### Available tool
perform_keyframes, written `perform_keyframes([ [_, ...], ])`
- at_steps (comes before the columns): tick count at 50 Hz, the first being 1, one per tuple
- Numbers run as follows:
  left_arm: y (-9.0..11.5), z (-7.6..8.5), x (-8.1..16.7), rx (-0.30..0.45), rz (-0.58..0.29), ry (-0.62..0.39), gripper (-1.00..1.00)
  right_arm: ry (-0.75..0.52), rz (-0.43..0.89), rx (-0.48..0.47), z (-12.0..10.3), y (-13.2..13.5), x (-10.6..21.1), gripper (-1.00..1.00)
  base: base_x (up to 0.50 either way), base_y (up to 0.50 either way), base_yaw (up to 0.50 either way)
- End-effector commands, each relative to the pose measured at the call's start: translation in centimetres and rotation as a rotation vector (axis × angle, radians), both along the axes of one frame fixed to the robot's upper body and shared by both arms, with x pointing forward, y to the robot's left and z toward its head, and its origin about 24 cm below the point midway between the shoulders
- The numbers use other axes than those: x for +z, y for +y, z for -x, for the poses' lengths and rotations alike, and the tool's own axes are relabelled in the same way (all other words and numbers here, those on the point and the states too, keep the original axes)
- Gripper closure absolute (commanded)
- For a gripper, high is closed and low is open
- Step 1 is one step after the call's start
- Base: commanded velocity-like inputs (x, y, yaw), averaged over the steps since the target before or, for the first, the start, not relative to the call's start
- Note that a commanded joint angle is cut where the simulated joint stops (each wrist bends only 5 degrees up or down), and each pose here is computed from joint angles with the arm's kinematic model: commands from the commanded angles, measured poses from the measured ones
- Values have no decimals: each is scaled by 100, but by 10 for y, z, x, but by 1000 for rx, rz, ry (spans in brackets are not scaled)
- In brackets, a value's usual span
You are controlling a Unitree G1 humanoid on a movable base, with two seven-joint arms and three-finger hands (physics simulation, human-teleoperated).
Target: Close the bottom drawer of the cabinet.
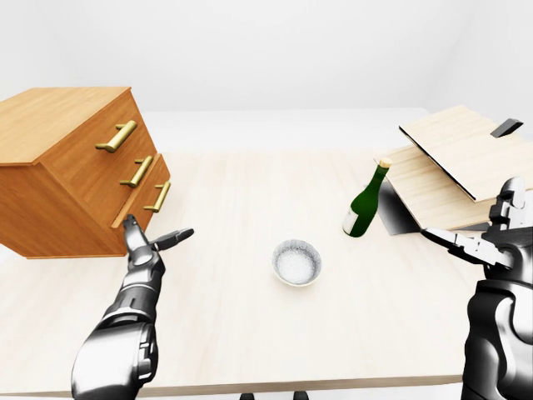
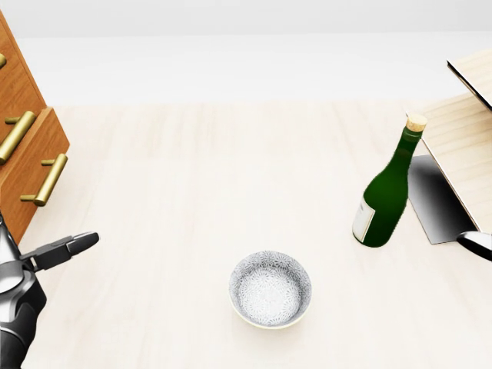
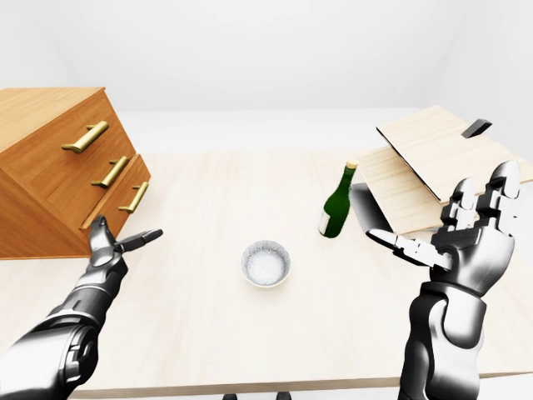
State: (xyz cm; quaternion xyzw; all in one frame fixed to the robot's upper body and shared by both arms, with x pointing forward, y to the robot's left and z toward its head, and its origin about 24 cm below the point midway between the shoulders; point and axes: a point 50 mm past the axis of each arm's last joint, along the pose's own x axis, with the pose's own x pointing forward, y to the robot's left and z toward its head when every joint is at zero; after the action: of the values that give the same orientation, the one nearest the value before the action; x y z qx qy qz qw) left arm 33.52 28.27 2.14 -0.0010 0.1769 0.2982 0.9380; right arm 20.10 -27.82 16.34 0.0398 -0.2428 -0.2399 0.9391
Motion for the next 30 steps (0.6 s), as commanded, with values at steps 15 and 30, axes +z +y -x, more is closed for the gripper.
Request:
perform_keyframes([
  [15,44,32,-7,337,-61,76,-100,-5,-4,2,1,0,1,-100,0,0,0],
  [30,47,32,-6,364,-23,63,-100,-2,-5,4,1,1,0,-100,0,0,0],
])
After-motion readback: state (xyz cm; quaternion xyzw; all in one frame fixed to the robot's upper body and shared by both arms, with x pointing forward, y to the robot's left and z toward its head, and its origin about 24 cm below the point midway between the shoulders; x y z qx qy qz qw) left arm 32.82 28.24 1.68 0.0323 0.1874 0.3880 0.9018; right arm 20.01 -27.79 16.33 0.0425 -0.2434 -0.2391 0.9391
